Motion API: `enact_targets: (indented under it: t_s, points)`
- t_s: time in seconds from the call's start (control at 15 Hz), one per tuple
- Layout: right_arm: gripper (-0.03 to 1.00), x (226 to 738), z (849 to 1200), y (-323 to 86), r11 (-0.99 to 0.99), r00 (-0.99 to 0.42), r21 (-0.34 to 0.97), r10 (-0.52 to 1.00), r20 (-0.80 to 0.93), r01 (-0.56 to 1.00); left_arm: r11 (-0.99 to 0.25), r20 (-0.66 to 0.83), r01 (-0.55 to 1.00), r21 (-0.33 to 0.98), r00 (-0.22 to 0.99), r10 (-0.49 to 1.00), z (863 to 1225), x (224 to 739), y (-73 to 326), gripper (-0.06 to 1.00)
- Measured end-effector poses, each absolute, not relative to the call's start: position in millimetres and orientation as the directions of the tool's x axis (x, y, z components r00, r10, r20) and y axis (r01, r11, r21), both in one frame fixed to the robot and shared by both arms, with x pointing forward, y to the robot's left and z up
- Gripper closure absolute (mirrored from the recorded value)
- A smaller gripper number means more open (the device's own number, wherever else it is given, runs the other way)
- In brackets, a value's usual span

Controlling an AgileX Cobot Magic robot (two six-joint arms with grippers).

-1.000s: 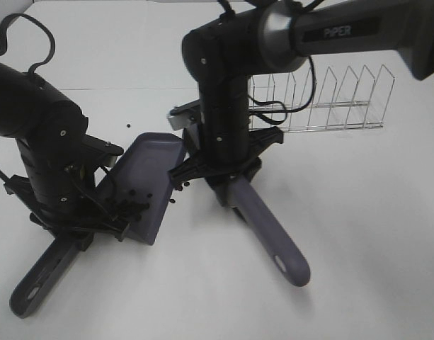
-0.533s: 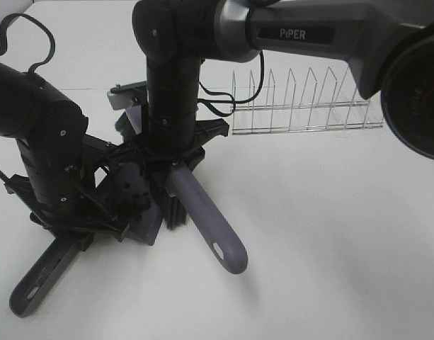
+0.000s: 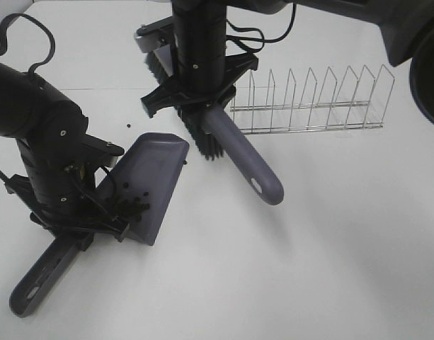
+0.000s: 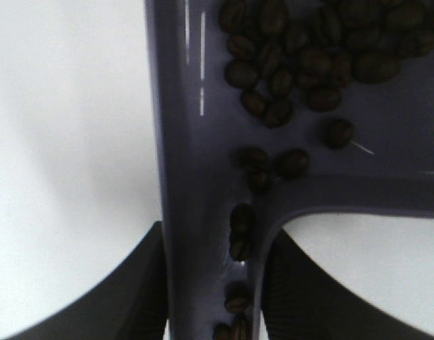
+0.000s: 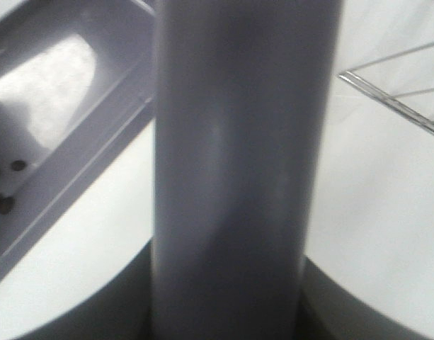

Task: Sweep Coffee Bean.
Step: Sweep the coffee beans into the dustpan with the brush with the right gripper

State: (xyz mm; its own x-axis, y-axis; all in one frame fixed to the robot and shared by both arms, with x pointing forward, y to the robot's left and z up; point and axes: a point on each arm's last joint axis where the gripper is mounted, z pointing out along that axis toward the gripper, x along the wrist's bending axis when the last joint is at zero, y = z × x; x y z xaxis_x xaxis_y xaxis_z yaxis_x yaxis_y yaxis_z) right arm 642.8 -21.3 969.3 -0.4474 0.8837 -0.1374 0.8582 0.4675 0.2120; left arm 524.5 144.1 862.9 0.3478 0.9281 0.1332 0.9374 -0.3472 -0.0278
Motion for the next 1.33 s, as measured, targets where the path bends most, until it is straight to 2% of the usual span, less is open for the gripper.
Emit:
enact_targets:
  t_s: [0.27, 0.47, 0.8, 1.13, 1.33]
  points:
    - [0.68, 659, 967, -81, 0.367, -0.345, 0.157, 0.927, -0.150, 0.917, -0.345, 0.133, 0.938, -0.028, 0.346, 0.929, 863, 524, 144, 0.63]
    - [0.68, 655, 975, -101, 0.336, -0.314, 0.140, 0.936, -0.157, 0.931, -0.345, 0.133, 0.938, -0.028, 0.346, 0.929, 863, 524, 144, 0.63]
    - [0.68, 658, 973, -108, 0.343, -0.314, 0.135, 0.928, -0.198, 0.929, -0.342, 0.131, 0.939, -0.028, 0.343, 0.930, 863, 524, 144, 0.63]
    - [0.68, 665, 917, -107, 0.359, -0.344, 0.020, 0.907, -0.243, 0.933, -0.339, 0.129, 0.940, -0.028, 0.340, 0.931, 863, 524, 144, 0.63]
    - [0.68, 657, 899, -94, 0.384, -0.381, -0.034, 0.895, -0.231, 0.923, -0.340, 0.129, 0.940, -0.027, 0.340, 0.932, 863, 524, 144, 0.63]
